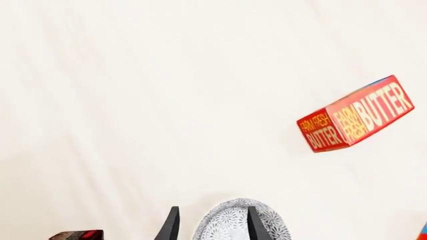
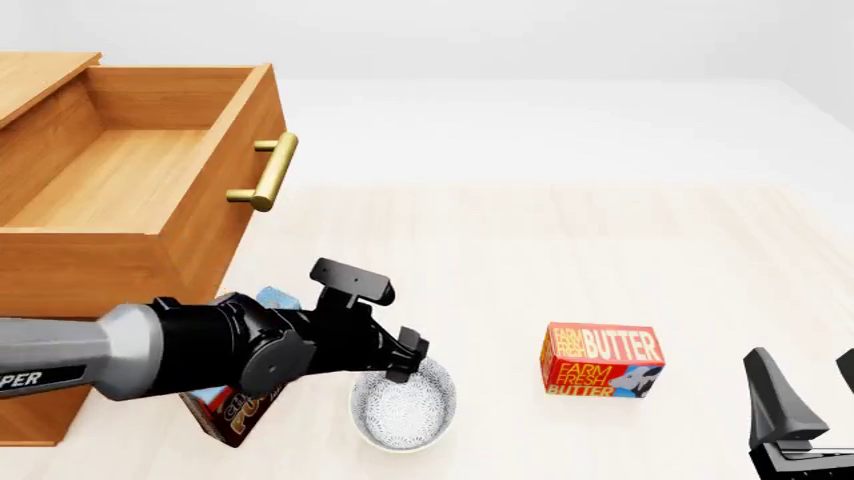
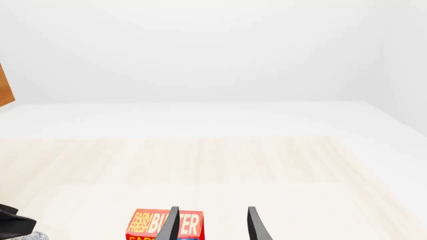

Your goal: Put the bowl in the top drawer of the cabinet.

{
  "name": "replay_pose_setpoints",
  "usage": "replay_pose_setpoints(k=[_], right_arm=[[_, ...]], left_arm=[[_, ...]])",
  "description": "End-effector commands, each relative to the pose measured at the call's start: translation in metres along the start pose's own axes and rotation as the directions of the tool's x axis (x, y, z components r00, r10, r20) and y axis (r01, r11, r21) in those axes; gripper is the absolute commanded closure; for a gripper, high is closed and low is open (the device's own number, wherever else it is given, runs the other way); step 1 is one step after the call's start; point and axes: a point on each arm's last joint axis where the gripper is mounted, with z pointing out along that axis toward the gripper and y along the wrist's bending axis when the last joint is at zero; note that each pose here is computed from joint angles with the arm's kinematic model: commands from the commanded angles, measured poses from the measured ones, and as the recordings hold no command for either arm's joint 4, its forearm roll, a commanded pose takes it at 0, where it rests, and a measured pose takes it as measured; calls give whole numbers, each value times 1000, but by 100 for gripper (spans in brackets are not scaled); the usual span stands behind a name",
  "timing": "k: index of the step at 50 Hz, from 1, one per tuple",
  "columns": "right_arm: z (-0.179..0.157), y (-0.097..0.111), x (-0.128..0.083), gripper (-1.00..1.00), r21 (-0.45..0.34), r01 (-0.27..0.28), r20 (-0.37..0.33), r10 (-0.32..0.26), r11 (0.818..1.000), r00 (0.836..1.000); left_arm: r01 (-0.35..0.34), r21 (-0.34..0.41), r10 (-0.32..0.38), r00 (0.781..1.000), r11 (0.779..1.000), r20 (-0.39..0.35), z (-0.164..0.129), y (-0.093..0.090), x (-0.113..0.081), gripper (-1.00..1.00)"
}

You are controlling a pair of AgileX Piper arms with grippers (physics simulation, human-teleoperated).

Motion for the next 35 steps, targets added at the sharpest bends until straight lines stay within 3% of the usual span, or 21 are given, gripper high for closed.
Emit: replay_pose_setpoints(k=[1, 35], right_arm=[[0, 0, 0, -100, 0, 0, 0, 0, 1000, 1000], [0, 0, 0, -100, 0, 0, 0, 0, 1000, 1000]], left_arm=[[19, 6, -19, 1000, 1000, -25, 12, -3, 9, -100], [81, -23, -83, 994, 996, -73, 24, 6, 29, -100]])
